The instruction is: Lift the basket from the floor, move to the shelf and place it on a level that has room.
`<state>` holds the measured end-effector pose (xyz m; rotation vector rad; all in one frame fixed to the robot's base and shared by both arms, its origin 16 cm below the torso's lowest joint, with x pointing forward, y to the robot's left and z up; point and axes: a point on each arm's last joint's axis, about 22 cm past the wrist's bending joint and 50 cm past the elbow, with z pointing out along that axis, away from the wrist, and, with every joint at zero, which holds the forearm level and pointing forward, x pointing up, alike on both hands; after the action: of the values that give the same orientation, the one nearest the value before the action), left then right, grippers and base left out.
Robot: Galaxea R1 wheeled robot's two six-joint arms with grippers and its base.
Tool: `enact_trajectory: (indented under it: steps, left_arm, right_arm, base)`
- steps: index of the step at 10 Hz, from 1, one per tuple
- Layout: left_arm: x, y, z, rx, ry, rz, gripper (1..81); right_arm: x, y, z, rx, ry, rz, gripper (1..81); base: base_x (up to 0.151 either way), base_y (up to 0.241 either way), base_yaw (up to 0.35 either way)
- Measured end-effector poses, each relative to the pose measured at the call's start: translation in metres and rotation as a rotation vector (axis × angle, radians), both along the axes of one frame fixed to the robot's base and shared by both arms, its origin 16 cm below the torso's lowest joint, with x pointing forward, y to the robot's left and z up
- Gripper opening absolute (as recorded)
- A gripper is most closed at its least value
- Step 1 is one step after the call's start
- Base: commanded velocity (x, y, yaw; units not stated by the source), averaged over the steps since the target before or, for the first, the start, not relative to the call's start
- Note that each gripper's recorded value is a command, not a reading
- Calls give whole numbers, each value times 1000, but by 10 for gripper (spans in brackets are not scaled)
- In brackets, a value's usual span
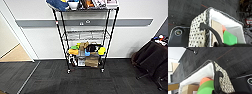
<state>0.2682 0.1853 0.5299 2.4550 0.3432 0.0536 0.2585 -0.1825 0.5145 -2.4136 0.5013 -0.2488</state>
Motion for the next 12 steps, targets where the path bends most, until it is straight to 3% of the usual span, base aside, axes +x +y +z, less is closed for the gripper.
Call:
enact_trajectory:
  steps: [4, 7, 12]
  left_arm:
    - [25, 0, 31, 4, -103, -11, 10]
    - [29, 0, 48, 5, -147, -19, 10]
    - [15, -4, 44, 20, -172, -88, 10]
  right_arm:
    - [22, -1, 28, -2, -88, 3, 10]
    - [32, -1, 47, -4, -142, 7, 10]
    - [22, -5, 41, -20, -123, 24, 10]
  base:
    - [0, 0, 0]
    - [0, 0, 0]
    - [0, 0, 0]
